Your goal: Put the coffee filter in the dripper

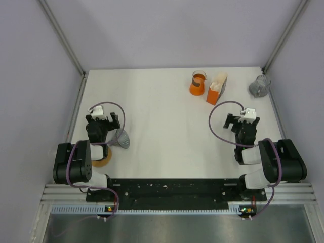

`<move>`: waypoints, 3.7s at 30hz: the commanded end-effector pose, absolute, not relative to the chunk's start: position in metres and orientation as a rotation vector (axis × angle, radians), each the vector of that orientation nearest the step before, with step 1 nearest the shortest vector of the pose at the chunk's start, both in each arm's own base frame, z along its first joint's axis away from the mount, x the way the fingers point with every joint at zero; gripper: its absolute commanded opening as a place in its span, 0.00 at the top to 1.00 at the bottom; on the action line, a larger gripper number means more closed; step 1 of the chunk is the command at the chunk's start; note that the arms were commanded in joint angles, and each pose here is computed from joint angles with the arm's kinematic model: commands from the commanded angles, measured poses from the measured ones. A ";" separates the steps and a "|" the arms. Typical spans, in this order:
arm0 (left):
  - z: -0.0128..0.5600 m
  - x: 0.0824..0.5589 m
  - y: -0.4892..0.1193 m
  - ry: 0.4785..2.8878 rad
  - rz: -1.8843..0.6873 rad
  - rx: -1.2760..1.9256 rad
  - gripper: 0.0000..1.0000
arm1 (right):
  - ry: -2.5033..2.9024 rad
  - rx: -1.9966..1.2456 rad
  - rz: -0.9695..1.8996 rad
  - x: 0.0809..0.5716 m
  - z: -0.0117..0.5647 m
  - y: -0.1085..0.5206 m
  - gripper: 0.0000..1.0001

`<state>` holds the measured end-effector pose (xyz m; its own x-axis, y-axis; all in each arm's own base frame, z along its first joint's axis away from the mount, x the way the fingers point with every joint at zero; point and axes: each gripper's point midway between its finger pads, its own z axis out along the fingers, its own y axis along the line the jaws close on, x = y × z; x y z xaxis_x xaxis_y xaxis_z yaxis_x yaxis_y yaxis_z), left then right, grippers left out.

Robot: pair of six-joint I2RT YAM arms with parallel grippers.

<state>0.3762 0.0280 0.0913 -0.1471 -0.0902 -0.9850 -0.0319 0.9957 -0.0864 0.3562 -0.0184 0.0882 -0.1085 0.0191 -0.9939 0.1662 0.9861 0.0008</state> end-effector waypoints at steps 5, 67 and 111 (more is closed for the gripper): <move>0.108 0.386 0.027 1.663 -0.045 -0.062 0.01 | 1.624 0.100 -0.097 0.365 0.110 -0.012 0.01; 0.203 0.418 0.025 2.098 -0.197 0.025 0.15 | 2.231 0.885 -0.090 0.556 0.113 -0.218 0.86; 0.180 0.313 -0.005 2.420 -0.343 0.518 0.21 | 2.025 -1.403 0.411 0.329 0.132 0.304 1.00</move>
<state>0.3353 -0.0110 0.1787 -0.7155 0.1907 -0.6721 0.3962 0.9031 -0.1655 0.3187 0.2822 0.1263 -0.3501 -0.7313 -0.5853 -0.8869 0.4599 -0.0440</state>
